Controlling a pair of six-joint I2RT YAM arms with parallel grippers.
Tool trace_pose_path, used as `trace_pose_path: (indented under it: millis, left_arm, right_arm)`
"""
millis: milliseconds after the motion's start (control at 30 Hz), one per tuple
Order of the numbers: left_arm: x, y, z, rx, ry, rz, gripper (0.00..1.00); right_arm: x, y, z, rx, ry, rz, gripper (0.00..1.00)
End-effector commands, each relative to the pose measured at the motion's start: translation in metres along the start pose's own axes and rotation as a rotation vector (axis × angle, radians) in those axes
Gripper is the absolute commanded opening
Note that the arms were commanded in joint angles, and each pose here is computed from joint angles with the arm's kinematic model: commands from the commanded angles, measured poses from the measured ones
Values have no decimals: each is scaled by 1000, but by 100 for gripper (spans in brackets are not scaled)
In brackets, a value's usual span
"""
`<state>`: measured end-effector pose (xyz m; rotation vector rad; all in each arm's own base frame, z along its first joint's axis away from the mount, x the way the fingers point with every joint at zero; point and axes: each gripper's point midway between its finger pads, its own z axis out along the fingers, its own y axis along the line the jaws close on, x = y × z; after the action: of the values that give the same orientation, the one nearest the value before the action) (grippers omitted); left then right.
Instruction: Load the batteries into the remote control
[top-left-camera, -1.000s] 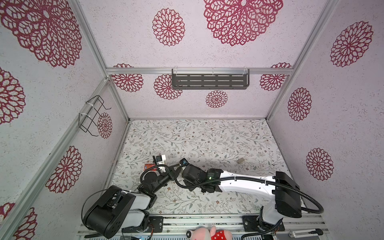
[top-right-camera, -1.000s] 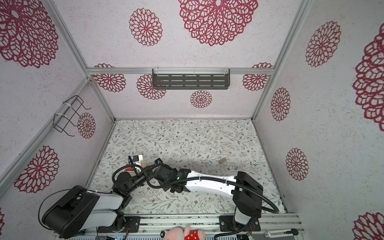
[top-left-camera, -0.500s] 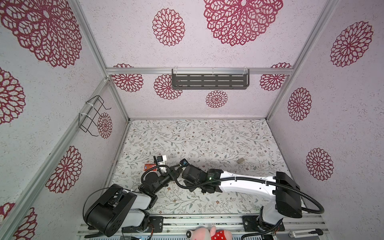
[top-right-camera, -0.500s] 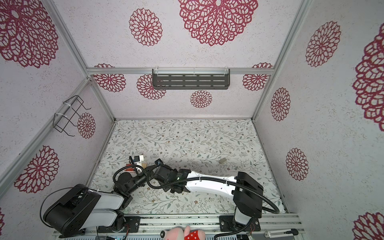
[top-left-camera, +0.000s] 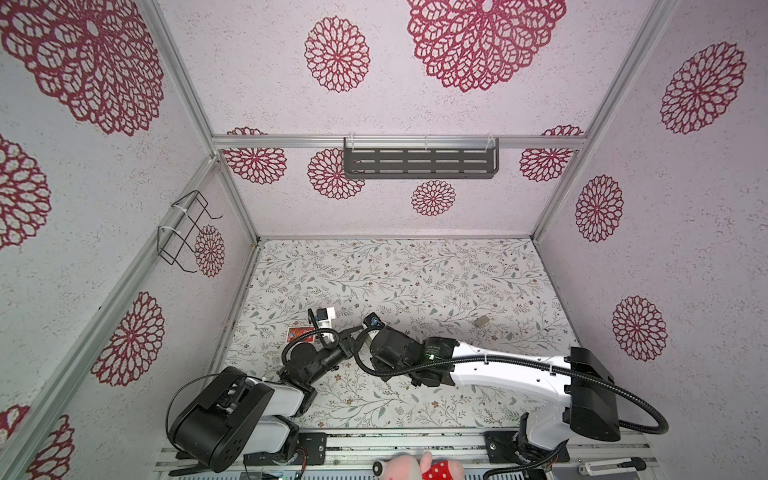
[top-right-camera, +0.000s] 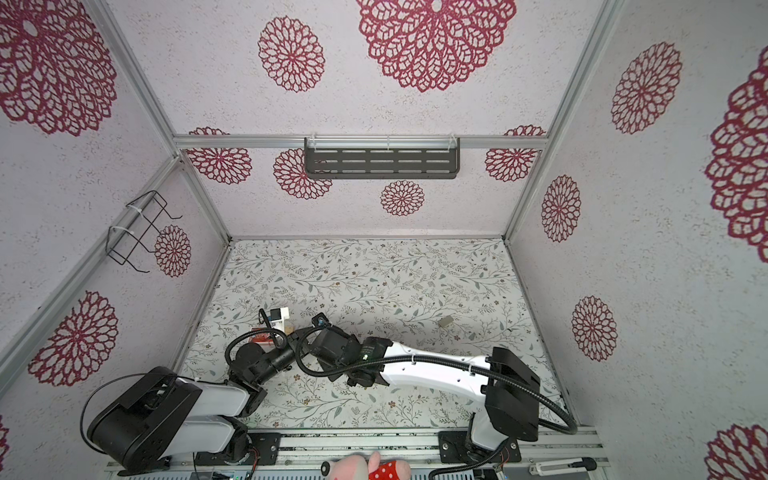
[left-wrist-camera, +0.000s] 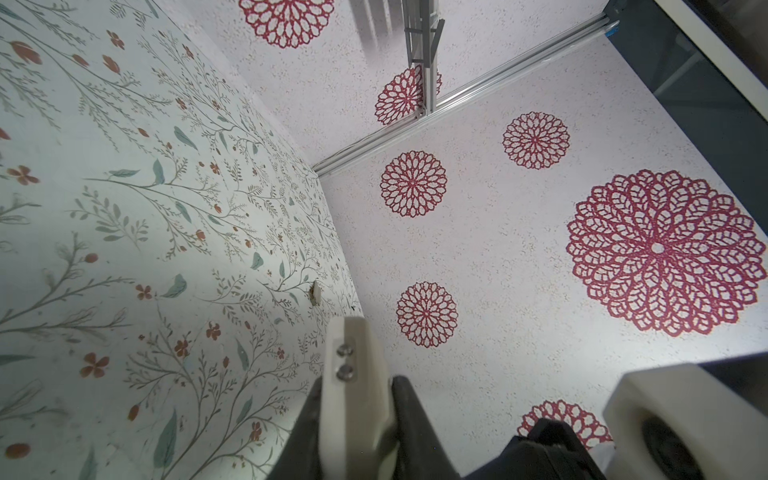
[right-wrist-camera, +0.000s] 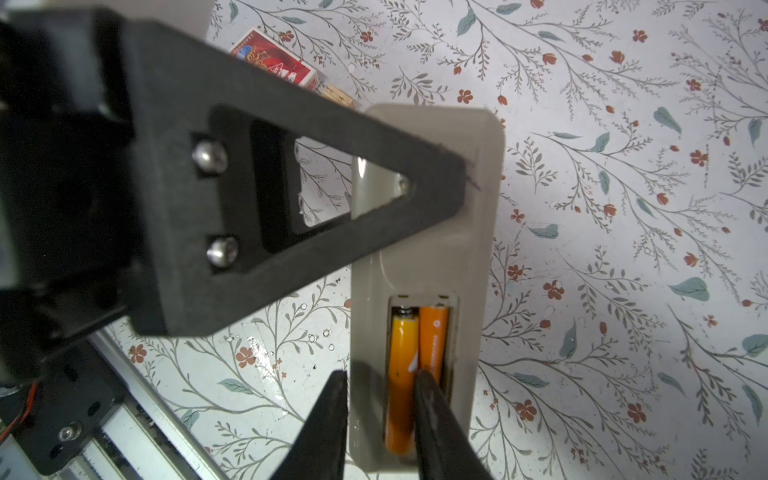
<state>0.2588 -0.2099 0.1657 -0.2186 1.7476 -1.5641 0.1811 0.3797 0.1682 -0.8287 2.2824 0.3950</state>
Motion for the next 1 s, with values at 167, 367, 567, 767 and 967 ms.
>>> trace_pose_path:
  millis: [167,367,567,767,967]
  left_arm:
    - [5,-37,7,145,67,23,0]
    - [10,-38,9,154,98,18,0]
    - [17,-37,9,162,142,1,0]
    - [23,-39,11,173,189,-24,0]
    - [29,-40,12,182,229,-46,0]
  right_arm:
    - [-24,-5,-28,-18,-107,52,36]
    - [-31,-9,-39,-17,-138,65,39]
    - [-36,-13,-49,-12,-164,70,47]
    - [-30,-20,-51,9,-171,33,47]
    - [-32,-22,-64,4,-205,-63,46]
